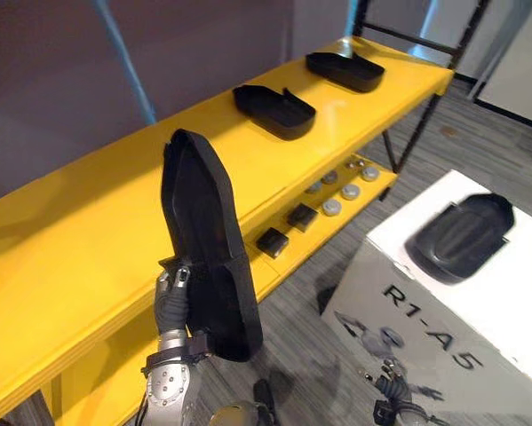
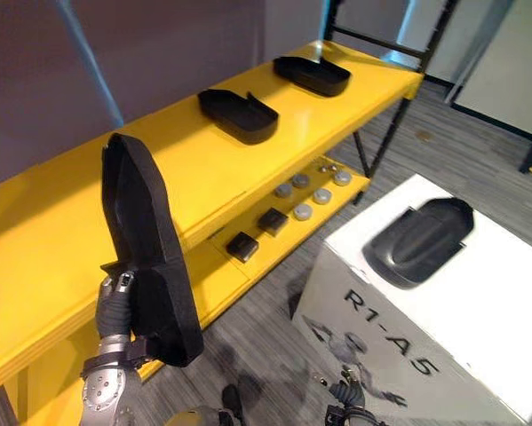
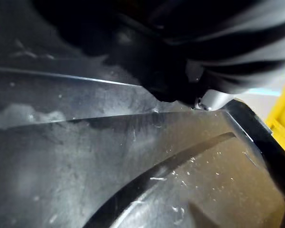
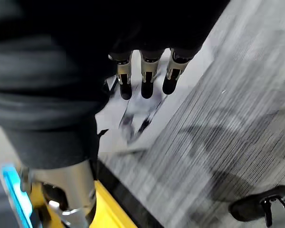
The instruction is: Walk over and take plastic housings, then place them on the shelf
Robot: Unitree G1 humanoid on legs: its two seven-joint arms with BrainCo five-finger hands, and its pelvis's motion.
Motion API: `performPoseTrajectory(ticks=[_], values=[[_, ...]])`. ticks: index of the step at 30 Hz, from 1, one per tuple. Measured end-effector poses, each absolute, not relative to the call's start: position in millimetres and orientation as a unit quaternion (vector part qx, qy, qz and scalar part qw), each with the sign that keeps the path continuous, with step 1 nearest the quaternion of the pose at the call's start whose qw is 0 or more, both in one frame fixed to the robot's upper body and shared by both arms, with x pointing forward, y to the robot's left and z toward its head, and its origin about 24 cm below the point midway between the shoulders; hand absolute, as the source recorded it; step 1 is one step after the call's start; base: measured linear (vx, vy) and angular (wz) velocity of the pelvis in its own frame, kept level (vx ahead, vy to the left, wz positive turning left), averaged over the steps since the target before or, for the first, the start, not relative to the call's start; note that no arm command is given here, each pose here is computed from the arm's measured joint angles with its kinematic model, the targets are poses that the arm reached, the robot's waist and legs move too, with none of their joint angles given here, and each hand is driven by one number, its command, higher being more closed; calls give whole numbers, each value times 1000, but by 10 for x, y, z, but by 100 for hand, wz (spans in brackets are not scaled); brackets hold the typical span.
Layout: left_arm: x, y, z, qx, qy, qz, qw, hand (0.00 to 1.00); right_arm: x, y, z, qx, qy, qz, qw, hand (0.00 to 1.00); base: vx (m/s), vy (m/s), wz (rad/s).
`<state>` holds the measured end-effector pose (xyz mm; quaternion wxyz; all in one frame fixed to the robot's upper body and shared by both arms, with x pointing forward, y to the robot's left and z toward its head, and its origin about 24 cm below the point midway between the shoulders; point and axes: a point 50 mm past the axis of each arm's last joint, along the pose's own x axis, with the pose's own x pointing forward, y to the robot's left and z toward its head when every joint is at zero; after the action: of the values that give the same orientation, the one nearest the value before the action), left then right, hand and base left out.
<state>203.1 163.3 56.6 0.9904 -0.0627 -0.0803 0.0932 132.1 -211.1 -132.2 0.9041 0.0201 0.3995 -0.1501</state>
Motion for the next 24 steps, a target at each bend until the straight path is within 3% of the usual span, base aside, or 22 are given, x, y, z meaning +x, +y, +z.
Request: performPoseTrajectory(ticks=[10, 24], values=[[2115, 1382, 603, -72, -86, 43, 993, 100, 1172, -2012, -1312, 19, 400, -140, 906, 0, 199, -1, 90], [2104, 1260, 639, -55, -95, 30, 993, 100, 1230, -1802, -1304, 25, 395, -107, 912, 0, 191, -96, 10]])
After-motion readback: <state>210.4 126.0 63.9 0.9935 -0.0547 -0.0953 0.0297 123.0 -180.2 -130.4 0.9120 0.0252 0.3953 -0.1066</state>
